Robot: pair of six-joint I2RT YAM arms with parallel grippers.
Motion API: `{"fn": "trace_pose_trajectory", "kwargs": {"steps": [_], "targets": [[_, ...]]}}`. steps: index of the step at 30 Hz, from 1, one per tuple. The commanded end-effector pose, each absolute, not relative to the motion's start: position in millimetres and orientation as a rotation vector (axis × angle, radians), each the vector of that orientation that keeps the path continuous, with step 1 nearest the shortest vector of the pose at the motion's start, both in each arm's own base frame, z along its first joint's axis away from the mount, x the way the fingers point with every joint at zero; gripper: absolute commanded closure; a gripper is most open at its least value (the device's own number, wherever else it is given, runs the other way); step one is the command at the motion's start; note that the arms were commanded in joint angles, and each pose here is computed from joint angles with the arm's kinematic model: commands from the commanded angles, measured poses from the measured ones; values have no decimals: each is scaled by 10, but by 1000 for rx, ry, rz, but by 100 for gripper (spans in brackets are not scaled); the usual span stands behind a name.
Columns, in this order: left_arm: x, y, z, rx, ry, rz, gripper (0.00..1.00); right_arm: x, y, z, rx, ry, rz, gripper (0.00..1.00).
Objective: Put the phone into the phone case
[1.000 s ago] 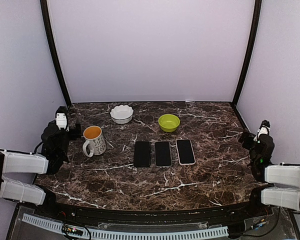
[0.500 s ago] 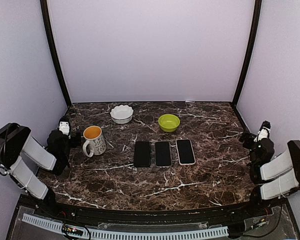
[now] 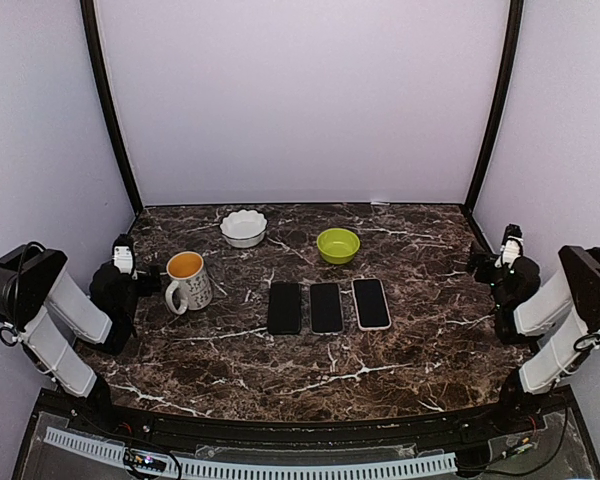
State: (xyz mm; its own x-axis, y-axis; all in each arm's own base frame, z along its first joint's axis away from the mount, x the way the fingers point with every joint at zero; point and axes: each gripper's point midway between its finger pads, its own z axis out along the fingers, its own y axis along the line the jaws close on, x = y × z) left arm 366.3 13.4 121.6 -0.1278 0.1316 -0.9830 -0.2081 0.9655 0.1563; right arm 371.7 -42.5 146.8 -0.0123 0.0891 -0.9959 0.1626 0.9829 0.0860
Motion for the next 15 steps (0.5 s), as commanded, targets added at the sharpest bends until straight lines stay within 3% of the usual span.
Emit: {"fn": "trace_pose_trajectory", "kwargs": {"steps": [1,15], "targets": [[3716,137,1349,-75,1625,269,1,3762,-347,1431,140,1615,-31,1],[3756,172,1316,-86,1649,257,1,3800,-275,1420,94,1630,-11,2]]}}
